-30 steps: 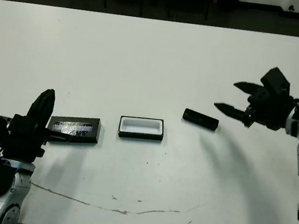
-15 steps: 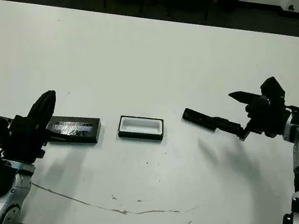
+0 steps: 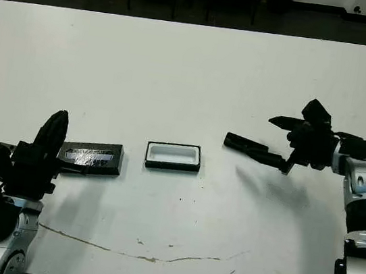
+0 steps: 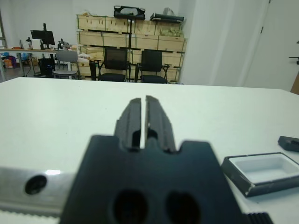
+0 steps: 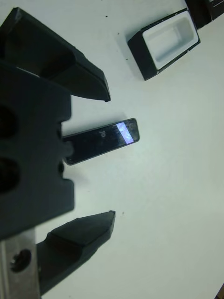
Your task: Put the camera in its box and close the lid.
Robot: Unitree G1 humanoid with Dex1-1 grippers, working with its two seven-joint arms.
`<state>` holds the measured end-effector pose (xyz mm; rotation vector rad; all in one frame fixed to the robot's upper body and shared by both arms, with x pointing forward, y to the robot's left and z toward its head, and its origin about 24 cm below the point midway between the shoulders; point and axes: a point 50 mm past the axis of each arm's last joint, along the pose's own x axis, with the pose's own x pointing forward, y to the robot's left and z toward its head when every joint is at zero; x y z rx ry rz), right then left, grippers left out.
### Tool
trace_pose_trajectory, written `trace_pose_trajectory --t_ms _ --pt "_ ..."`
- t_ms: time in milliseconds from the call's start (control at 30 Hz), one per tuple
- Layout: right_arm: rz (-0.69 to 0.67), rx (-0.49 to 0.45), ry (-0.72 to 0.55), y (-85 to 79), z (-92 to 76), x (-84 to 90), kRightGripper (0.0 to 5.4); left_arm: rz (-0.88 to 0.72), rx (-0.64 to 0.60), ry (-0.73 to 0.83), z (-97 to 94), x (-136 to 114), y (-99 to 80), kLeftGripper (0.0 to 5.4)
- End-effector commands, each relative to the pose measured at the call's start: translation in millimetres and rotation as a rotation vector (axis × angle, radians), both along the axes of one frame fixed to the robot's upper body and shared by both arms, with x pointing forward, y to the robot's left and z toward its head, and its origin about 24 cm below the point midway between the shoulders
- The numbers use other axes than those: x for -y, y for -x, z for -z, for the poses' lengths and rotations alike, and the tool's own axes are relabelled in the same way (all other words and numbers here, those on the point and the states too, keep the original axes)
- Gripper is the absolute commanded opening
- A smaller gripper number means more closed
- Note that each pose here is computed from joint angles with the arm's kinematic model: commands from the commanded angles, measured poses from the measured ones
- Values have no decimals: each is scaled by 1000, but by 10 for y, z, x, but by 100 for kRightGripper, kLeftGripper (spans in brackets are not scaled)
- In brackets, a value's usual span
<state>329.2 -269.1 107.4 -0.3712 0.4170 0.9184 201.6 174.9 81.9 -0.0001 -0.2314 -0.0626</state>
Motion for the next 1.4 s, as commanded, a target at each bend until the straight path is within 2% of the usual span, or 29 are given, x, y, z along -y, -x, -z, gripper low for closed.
trace_pose_trajectory --t_ms 33,167,633,1033,1233,1400 --pt "1 -49 6 29 135 3 538 -7 -39 -9 65 -34 20 0" --pt "-18 -47 69 38 158 9 538 -8 -44 -6 64 -34 20 0" --pt "-13 -111 141 100 343 -25 528 -4 -46 -14 75 -31 26 0" --pt "46 -145 147 165 553 -104 332 -16 -58 -20 70 -39 43 0" --pt "-9 -73 148 216 514 -195 229 -15 -60 -18 72 -48 44 0" --pt "-84 -105 179 250 451 -219 138 -20 -60 -17 67 -51 43 0"
